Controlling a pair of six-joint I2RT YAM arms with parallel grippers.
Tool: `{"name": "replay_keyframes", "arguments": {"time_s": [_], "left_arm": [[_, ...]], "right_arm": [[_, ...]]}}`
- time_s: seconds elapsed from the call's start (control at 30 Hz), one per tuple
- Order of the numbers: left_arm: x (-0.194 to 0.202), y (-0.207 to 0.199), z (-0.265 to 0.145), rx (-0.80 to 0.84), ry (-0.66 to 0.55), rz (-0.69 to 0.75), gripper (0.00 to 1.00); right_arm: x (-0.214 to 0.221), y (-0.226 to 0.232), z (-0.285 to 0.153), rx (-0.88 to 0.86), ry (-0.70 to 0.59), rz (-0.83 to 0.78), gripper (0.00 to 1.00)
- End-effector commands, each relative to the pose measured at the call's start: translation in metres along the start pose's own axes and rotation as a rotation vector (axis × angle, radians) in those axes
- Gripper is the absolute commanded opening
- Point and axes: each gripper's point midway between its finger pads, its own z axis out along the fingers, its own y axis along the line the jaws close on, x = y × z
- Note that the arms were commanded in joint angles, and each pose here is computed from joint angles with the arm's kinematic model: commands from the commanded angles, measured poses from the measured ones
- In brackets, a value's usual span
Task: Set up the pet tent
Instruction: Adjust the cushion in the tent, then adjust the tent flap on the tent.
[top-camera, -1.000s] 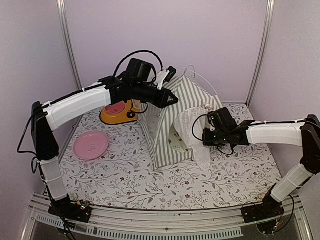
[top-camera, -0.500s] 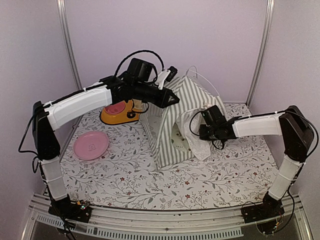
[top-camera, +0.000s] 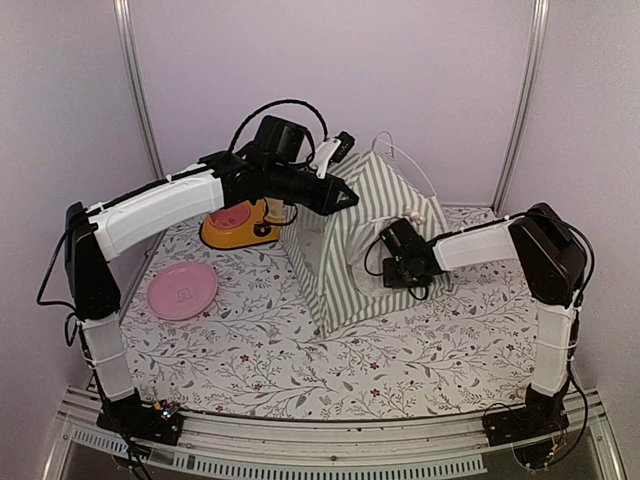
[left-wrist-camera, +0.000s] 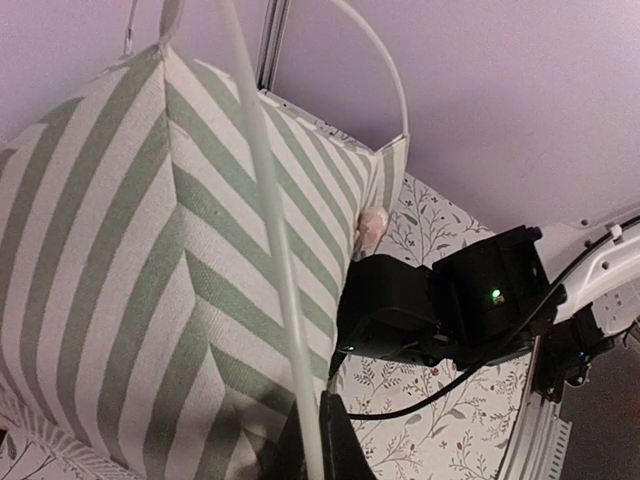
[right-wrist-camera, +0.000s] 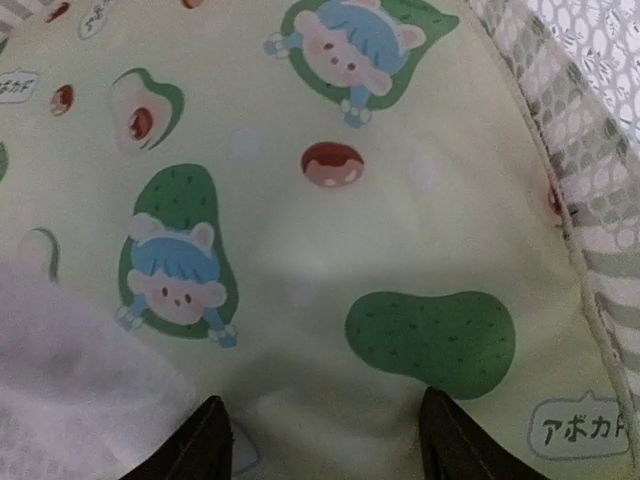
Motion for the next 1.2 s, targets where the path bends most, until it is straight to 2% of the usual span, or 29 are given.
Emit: {"name": "replay_keyframes", "arguments": {"time_s": [0.0, 0.33, 0.5, 0.6, 0.7, 0.87, 1.17], "left_arm": [[0.016, 0.007, 0.002, -0.022, 0.062, 0.015, 0.00], [0.014, 0.035, -0.001, -0.154, 0.046, -0.035, 0.00], [0.012, 0.033, -0.002, -0.140, 0.041, -0.035, 0.00], [0.009, 0.025, -0.003, -0.094, 0.029, -0.027, 0.00], [0.004, 0.017, -0.006, -0.053, 0.010, -0.022, 0.00], [-0.001, 0.005, -0.003, 0.012, -0.006, -0.042, 0.00], [-0.004, -0.002, 0.011, 0.039, -0.026, -0.113, 0.00]], "right_arm": [[0.029, 0.003, -0.027, -0.128, 0.103, -0.040, 0.70], [-0.029, 0.020, -0.141, -0.444, -0.158, 0.028, 0.73], [-0.043, 0.005, -0.185, -0.516, -0.289, 0.097, 0.72], [-0.045, 0.002, -0.199, -0.569, -0.331, 0.117, 0.78], [-0.039, 0.014, -0.201, -0.642, -0.326, 0.083, 0.81], [-0.014, 0.023, -0.178, -0.678, -0.308, 0.082, 0.87], [0.006, 0.042, -0.140, -0.541, -0.355, 0.082, 0.94]]}}
